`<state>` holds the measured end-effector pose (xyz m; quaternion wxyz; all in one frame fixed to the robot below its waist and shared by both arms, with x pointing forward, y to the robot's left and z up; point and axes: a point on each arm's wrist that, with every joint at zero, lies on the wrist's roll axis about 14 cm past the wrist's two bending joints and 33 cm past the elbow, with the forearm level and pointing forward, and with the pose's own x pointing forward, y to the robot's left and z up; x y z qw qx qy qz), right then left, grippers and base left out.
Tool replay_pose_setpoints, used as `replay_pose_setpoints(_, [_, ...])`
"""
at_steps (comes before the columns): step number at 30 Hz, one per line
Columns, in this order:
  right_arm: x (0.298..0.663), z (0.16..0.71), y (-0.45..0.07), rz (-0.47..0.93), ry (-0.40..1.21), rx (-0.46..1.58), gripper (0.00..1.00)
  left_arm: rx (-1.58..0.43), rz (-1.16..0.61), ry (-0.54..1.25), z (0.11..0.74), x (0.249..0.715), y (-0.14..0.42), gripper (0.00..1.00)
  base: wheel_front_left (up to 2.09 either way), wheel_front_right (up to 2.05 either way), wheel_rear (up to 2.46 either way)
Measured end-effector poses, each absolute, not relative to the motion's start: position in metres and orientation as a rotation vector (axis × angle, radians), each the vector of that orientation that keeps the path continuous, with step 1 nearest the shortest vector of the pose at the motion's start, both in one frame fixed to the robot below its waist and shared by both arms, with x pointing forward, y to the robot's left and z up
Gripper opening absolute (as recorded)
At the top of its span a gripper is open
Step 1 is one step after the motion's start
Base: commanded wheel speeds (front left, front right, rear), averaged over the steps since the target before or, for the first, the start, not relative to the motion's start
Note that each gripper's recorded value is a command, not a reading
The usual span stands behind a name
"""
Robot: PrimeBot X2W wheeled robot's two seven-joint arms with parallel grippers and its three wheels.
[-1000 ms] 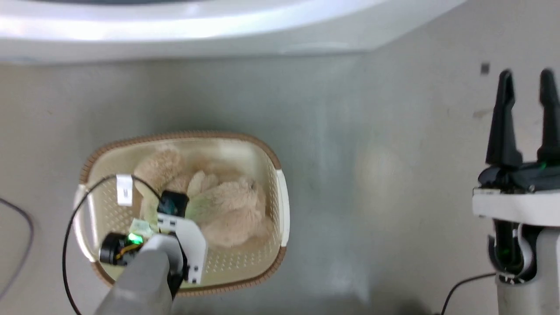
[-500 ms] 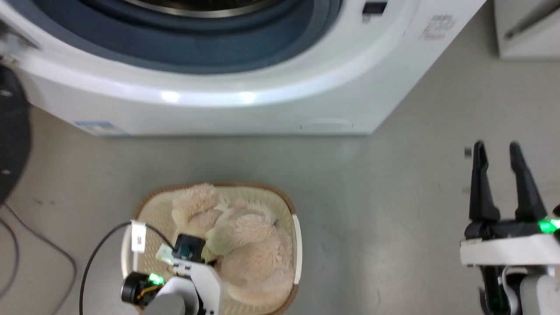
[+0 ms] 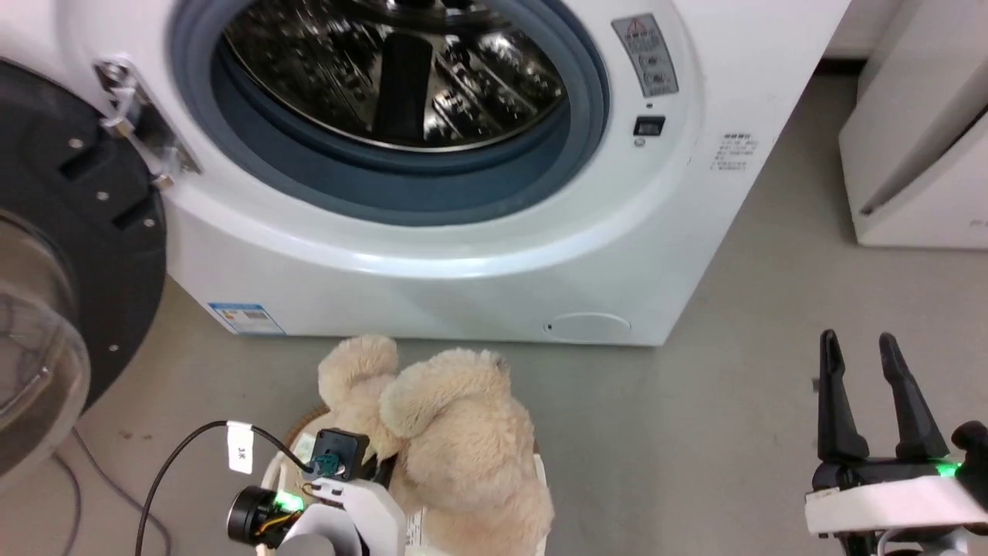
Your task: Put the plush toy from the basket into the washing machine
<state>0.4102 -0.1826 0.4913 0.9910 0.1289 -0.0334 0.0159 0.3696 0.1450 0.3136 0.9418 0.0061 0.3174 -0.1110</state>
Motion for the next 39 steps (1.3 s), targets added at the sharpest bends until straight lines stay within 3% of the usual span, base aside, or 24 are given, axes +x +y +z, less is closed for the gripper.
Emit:
replay_pose_setpoints(13, [0.395, 0.51, -0.183, 0.035, -0.112, 0.273, 1.0, -0.036, -0.185, 0.293, 0.406, 0.416, 0.139, 0.0, 0.0, 0.0, 0.0])
replay_pose_setpoints(21, [0.397, 0.502, -0.188, 0.019, -0.092, 0.27, 1.0, -0.049, -0.151, 0.167, 0.441, 0.447, 0.141, 0.0, 0.0, 0.0, 0.0])
replay_pose_setpoints(31, [0.416, 0.492, -0.195, -0.002, -0.081, 0.263, 1.0, -0.06, -0.124, 0.067, 0.467, 0.516, 0.143, 0.0, 0.0, 0.0, 0.0])
replay_pose_setpoints(39, [0.443, 0.469, -0.213, -0.054, -0.05, 0.253, 1.0, -0.034, -0.105, 0.03, 0.459, 0.601, 0.147, 0.0, 0.0, 0.0, 0.0])
